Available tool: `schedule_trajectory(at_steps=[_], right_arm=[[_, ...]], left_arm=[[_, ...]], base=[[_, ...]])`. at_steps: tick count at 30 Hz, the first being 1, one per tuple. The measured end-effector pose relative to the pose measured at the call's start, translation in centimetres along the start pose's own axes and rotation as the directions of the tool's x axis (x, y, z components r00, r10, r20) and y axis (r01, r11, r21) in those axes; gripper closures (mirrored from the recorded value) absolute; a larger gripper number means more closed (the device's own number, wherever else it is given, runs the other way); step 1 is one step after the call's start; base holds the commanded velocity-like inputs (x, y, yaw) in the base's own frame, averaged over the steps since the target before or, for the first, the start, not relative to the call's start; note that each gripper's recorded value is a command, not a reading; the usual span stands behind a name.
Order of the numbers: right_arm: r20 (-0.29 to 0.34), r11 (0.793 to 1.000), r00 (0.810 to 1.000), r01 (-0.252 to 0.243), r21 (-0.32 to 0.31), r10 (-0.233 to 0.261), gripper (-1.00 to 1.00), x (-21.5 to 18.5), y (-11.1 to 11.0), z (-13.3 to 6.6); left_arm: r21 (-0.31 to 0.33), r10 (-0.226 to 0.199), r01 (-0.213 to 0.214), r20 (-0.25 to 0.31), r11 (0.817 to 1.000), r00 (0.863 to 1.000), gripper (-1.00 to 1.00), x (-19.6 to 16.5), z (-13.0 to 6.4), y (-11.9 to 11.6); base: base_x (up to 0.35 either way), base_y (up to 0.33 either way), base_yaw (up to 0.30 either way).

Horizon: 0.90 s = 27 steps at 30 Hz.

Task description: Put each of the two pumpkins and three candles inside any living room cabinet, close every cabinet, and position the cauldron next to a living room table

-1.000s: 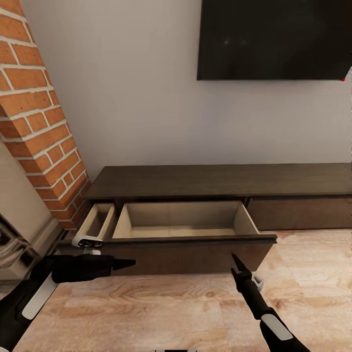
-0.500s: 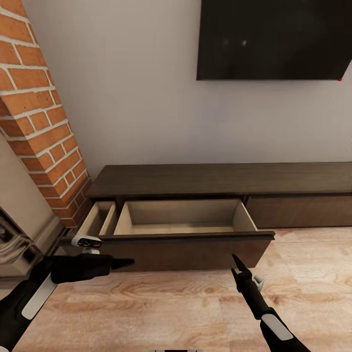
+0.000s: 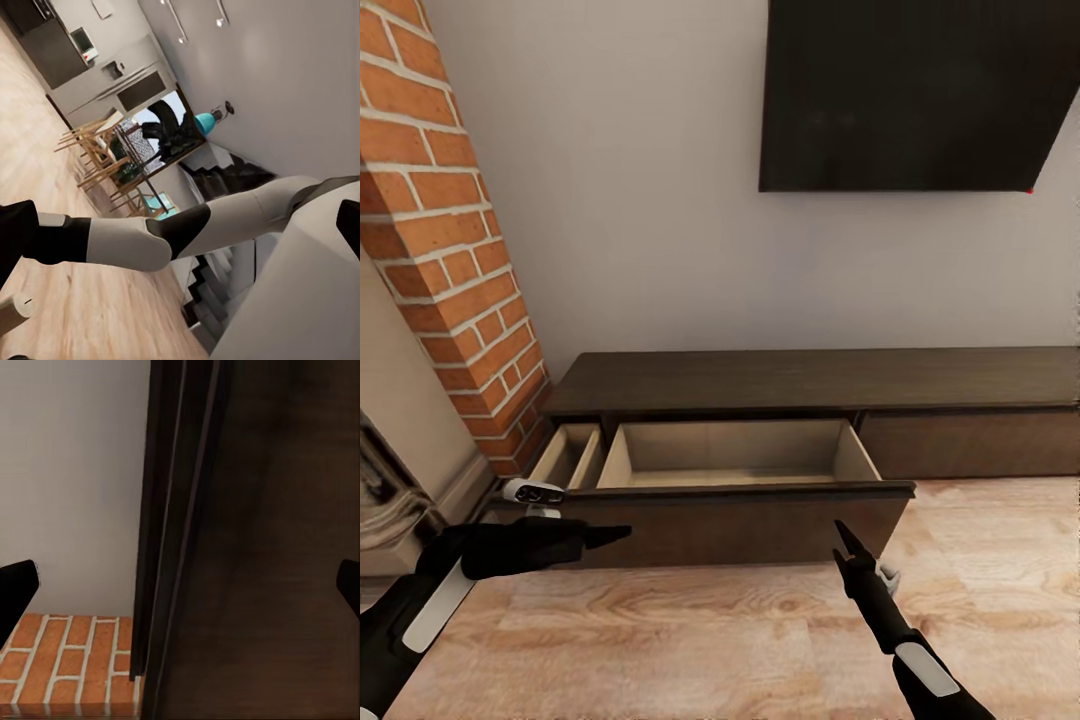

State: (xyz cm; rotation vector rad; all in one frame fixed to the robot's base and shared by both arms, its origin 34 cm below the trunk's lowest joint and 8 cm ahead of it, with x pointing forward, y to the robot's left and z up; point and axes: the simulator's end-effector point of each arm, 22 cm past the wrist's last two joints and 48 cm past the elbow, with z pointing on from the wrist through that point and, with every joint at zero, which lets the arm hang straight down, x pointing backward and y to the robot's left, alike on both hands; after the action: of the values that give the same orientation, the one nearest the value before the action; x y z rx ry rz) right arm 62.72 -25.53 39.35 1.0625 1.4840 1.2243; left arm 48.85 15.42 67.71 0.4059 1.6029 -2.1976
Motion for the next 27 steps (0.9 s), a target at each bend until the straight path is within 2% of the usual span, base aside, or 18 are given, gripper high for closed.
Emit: schedule_trajectory(at_steps=[9, 13, 15, 18, 21, 24, 27], right_arm=[[-0.082, 0.999, 0.996, 0.025, -0.029, -0.027, -1.00, 2.3, 2.0, 0.2], [-0.144, 0.999, 0.989, -0.024, -0.027, 0.020, -1.00, 3.6, 2.4, -0.1], [-0.169, 0.999, 0.984, -0.053, 0.012, 0.054, -1.00, 4.3, 1.3, -0.9], [-0.182, 0.992, 0.979, -0.077, 0.105, 0.095, -1.00, 5.0, -1.8, -2.8], [-0.233, 0.988, 0.969, -0.043, 0.147, 0.077, -1.00, 6.5, -3.1, -4.0], [-0.301, 0.989, 0.953, 0.011, 0.150, 0.035, -1.00, 8.0, -3.3, -4.7], [-0.319, 0.990, 0.948, 0.030, 0.140, 0.017, -1.00, 8.3, -2.9, -4.8]], left_arm=[[0.003, 0.036, -0.036, -0.013, 0.999, 0.999, -1.00, -0.1, 0.5, -1.6], [0.006, 0.052, -0.052, -0.019, 0.999, 0.998, -1.00, -0.1, 0.7, -2.4], [0.009, 0.060, -0.060, -0.024, 0.998, 0.998, -1.00, -0.1, 1.0, -2.8], [0.013, 0.070, -0.070, -0.033, 0.997, 0.997, -1.00, 0.1, 1.3, -3.3], [0.016, 0.082, -0.081, -0.037, 0.997, 0.996, -1.00, 0.1, 1.5, -3.9], [0.019, 0.093, -0.093, -0.040, 0.996, 0.995, -1.00, 0.1, 1.7, -4.4], [0.021, 0.104, -0.104, -0.043, 0.994, 0.994, -1.00, 0.1, 1.8, -5.0]], base=[[-0.111, 0.000, 0.000], [-0.043, 0.000, 0.000], [-0.016, 0.000, 0.000], [-0.141, 0.000, 0.000], [-0.084, 0.000, 0.000], [-0.022, 0.000, 0.000], [-0.007, 0.000, 0.000]])
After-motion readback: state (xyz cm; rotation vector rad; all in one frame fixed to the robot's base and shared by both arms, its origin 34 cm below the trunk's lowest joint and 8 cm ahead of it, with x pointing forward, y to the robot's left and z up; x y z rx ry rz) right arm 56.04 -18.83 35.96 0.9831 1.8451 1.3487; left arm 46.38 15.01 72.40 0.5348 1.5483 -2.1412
